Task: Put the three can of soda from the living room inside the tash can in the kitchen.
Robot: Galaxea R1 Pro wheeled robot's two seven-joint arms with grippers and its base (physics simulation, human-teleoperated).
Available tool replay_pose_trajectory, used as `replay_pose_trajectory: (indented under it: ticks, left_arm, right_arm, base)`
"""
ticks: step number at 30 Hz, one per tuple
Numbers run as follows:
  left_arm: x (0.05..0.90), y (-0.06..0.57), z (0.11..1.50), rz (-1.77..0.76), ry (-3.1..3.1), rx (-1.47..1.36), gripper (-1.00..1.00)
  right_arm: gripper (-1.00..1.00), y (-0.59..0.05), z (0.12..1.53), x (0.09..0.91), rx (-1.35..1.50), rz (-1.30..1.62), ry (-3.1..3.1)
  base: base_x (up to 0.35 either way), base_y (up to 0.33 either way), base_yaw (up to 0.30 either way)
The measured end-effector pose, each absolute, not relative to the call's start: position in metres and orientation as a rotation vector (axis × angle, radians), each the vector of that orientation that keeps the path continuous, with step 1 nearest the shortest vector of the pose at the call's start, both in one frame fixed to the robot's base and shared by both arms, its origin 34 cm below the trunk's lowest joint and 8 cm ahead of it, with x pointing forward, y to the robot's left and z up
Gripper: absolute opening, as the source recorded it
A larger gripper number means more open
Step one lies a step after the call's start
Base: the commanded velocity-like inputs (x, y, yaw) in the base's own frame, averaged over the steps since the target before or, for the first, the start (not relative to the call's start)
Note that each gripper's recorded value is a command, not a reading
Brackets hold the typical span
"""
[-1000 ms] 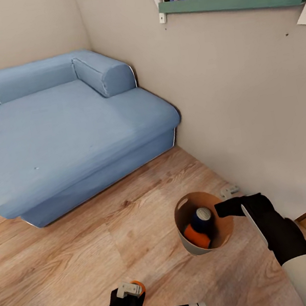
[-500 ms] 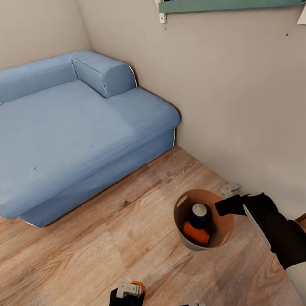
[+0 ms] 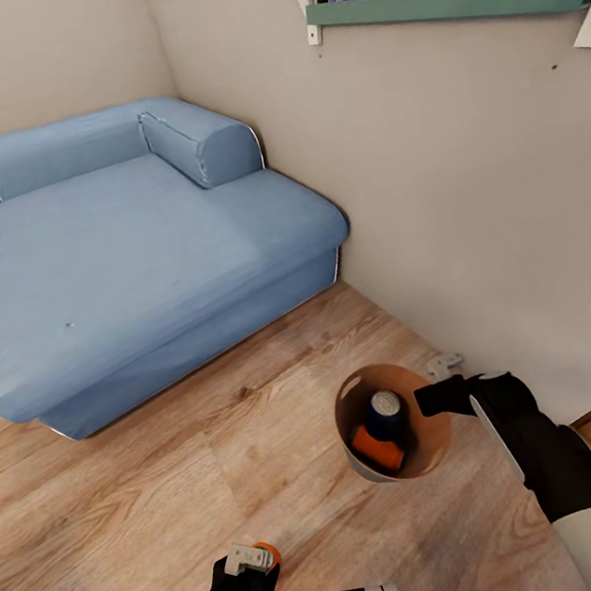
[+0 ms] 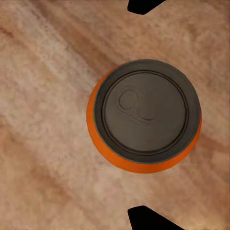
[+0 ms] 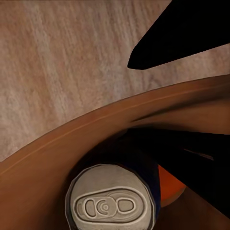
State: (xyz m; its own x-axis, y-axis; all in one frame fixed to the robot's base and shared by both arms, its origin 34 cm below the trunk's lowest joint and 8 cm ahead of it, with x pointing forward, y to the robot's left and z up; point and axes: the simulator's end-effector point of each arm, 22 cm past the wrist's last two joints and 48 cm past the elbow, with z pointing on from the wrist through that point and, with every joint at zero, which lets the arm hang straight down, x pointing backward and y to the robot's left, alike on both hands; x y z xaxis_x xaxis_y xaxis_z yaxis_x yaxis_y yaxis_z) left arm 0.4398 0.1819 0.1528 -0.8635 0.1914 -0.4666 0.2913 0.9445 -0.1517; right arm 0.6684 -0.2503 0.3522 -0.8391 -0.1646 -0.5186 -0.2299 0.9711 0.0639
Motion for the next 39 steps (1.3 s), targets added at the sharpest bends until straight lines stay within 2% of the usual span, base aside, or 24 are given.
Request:
replay_pose_trajectory:
  ticks: [34,39]
  left_arm:
    - [0.426,0.184,0.138,-0.306,2.679,0.343,1.0]
    - [0.424,0.182,0.137,-0.308,2.683,0.342,1.0]
  right_arm:
    - [-1.0,-0.246,0.336,0.651,-0.293,0.175,2.598]
    - [-1.0,-0.245,0.336,0.651,-0.29,0.18,2.598]
  base:
    - [0.012,0.0,0.0]
    - [0.151,-0.021,0.0]
